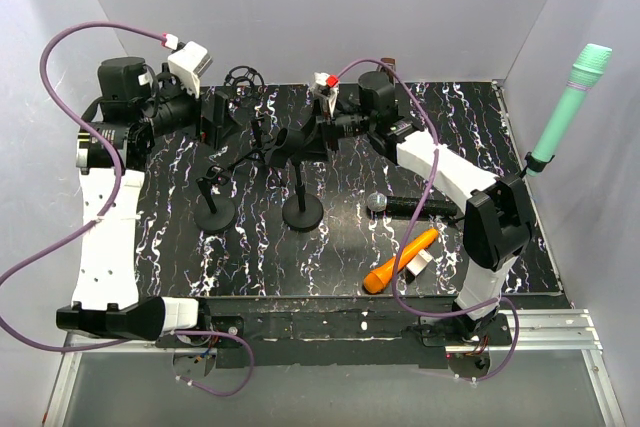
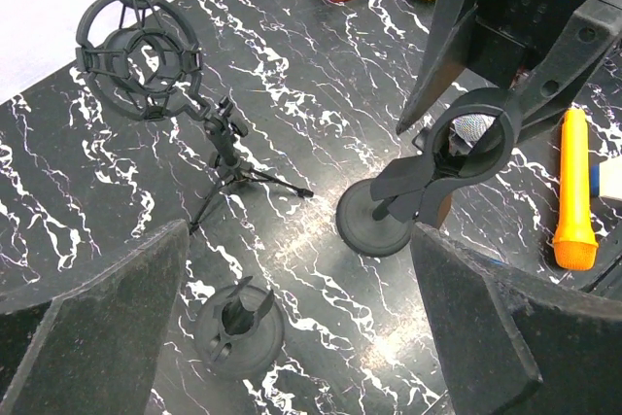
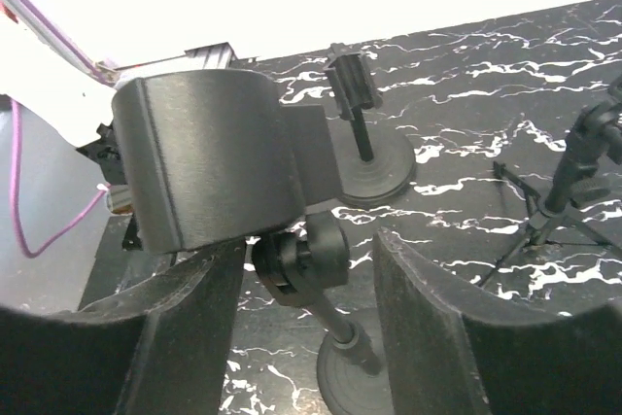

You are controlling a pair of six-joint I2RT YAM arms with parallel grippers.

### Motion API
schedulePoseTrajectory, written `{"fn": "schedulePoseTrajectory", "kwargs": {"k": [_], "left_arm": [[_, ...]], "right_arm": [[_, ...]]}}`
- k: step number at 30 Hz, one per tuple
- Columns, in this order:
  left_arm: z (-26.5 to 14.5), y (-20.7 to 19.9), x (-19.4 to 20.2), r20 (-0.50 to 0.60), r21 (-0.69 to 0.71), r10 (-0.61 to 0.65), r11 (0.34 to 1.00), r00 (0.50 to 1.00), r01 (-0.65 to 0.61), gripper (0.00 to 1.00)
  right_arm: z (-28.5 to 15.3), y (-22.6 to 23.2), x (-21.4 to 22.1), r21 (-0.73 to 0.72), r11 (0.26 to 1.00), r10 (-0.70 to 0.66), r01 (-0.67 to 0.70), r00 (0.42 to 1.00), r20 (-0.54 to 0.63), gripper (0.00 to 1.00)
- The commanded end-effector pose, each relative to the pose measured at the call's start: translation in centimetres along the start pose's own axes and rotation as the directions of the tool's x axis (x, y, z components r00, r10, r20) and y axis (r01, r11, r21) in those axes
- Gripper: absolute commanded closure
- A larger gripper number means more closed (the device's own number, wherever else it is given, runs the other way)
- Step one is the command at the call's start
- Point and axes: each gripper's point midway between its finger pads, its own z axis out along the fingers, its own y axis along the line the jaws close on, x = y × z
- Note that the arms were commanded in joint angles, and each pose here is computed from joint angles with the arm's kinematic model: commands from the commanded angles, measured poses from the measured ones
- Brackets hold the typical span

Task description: Remove the microphone from the stand

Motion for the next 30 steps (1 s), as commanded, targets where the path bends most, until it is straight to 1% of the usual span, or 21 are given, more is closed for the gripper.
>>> {"fn": "schedulePoseTrajectory", "kwargs": {"k": [1, 2, 4, 9, 12, 13, 14, 16, 17, 18, 23, 25, 26, 27, 29, 30], "left_arm": [[-0.5, -0.5, -1.0, 0.018, 0.012, 0.052, 0.999, 0.998, -0.052, 0.02], [-0.4, -0.6, -1.0, 0.018, 0.019, 0.052, 0.998, 0.998, -0.052, 0.02], [-0.1, -0.7, -0.9, 0.019, 0.036, 0.054, 0.998, 0.998, -0.055, 0.02], [0.7, -0.9, -0.9, 0.044, 0.068, 0.066, 0.995, 0.997, -0.069, 0.02], [1.1, -0.9, -0.8, 0.056, 0.079, 0.063, 0.995, 0.996, -0.067, 0.02], [1.1, -1.0, -0.8, 0.061, 0.084, 0.061, 0.994, 0.996, -0.066, 0.02], [1.1, -1.1, -0.7, 0.065, 0.091, 0.06, 0.994, 0.996, -0.066, 0.02], [1.1, -1.0, -0.2, 0.065, 0.101, 0.051, 0.993, 0.997, -0.057, 0.02], [1.0, -1.0, -0.1, 0.07, 0.103, 0.051, 0.993, 0.996, -0.058, 0.02], [1.0, -1.0, 0.0, 0.069, 0.104, 0.047, 0.993, 0.996, -0.054, 0.02], [1.1, -0.8, -0.1, 0.083, 0.103, 0.039, 0.994, 0.996, -0.047, 0.02], [0.9, -0.9, -0.2, 0.088, 0.103, 0.034, 0.994, 0.996, -0.043, 0.02], [0.9, -1.0, -0.3, 0.089, 0.104, 0.032, 0.994, 0.995, -0.041, 0.02], [0.8, -1.0, -0.2, 0.091, 0.104, 0.032, 0.994, 0.995, -0.042, 0.02], [0.7, -1.4, 0.0, 0.096, 0.114, 0.045, 0.992, 0.994, -0.055, 0.02], [0.8, -1.5, 0.2, 0.097, 0.124, 0.054, 0.99, 0.994, -0.066, 0.02]], "right_arm": [[1.0, 1.1, -0.7, -0.064, 0.998, -0.028, 0.029, 0.999, 0.021, 0.43], [1.2, 1.3, -0.4, -0.065, 0.998, -0.02, 0.021, 1.0, 0.016, 0.48], [1.4, 1.5, 0.0, -0.067, 0.998, -0.017, 0.017, 1.0, 0.006, 0.51], [1.9, 1.9, 1.5, -0.052, 0.998, -0.024, 0.022, 0.999, -0.036, 0.53], [1.7, 1.8, 1.9, -0.032, 0.999, -0.007, 0.005, 0.999, -0.05, 0.57], [1.7, 1.8, 2.1, -0.025, 1.0, 0.003, -0.004, 0.998, -0.055, 0.55], [1.6, 1.7, 2.2, -0.015, 1.0, -0.02, 0.019, 0.998, -0.059, 0.5], [1.4, 1.5, 2.5, 0.003, 1.0, -0.012, 0.012, 0.998, -0.069, 0.38], [1.4, 1.4, 2.4, 0.009, 1.0, -0.013, 0.014, 0.998, -0.069, 0.36], [1.4, 1.4, 2.5, 0.011, 1.0, -0.012, 0.013, 0.997, -0.071, 0.36], [1.8, 1.3, 2.5, 0.003, 1.0, -0.016, 0.017, 0.997, -0.078, 0.49], [1.9, 1.4, 2.2, -0.001, 1.0, -0.017, 0.017, 0.997, -0.074, 0.6], [1.9, 1.5, 2.0, -0.004, 1.0, -0.015, 0.015, 0.997, -0.071, 0.67], [1.8, 1.6, 1.7, -0.003, 1.0, -0.017, 0.017, 0.997, -0.069, 0.76], [1.4, 1.5, 0.9, 0.022, 1.0, -0.005, 0.007, 0.998, -0.062, 0.98], [1.1, 1.1, 0.4, 0.049, 0.999, -0.005, 0.007, 0.998, -0.055, 0.99]]}}
